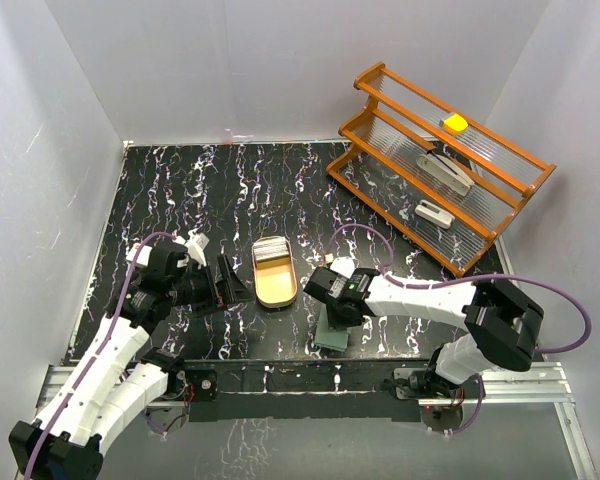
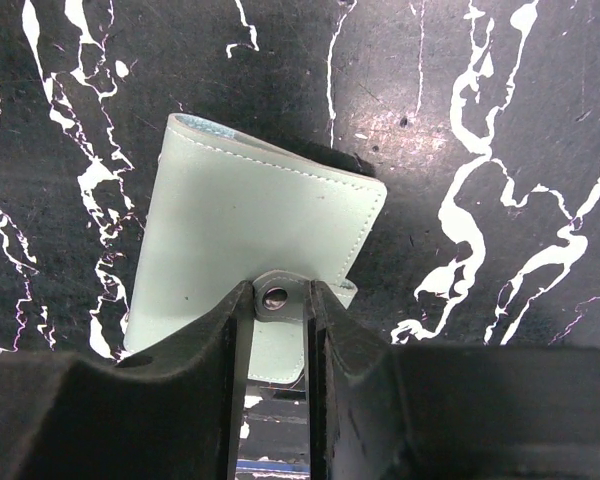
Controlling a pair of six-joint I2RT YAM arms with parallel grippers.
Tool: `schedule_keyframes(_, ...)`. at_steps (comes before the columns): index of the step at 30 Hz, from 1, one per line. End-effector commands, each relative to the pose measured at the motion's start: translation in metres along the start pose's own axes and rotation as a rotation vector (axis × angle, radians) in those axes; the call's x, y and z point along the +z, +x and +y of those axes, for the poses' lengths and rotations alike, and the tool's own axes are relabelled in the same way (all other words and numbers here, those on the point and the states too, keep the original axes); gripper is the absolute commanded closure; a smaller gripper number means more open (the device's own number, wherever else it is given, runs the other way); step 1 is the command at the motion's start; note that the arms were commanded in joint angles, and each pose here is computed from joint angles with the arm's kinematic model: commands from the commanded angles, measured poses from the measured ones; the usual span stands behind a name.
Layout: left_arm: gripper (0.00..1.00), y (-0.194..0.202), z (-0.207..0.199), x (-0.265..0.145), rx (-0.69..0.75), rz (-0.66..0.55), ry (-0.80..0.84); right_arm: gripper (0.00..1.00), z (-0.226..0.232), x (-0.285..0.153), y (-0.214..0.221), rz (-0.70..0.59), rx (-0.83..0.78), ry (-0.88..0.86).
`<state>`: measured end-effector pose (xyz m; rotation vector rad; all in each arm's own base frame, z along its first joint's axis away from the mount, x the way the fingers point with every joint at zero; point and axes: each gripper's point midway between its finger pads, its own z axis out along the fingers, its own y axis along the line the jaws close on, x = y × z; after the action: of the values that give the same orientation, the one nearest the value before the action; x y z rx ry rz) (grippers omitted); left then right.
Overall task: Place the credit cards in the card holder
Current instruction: Open the card holder at the center of the board.
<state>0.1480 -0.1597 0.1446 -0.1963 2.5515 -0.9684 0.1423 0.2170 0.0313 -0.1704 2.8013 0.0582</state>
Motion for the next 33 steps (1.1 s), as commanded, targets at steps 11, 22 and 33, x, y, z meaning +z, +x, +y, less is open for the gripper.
schedule_keyframes(11, 0.13, -0.002, -0.012, -0.014, -0.009, 0.036, -0.015, 1.0, 0.002, -0.014, -0.013, -0.056, -0.025, -0.015)
schedule_keyframes(22, 0.11, -0.01, -0.03, -0.013, -0.091, 0.024, 0.045, 1.0, 0.024, -0.018, -0.008, -0.065, -0.092, -0.168)
schedule_keyframes(33, 0.12, 0.01, -0.057, 0.006, -0.218, 0.16, 0.299, 1.0, 0.067, -0.041, -0.015, -0.103, -0.097, -0.389)
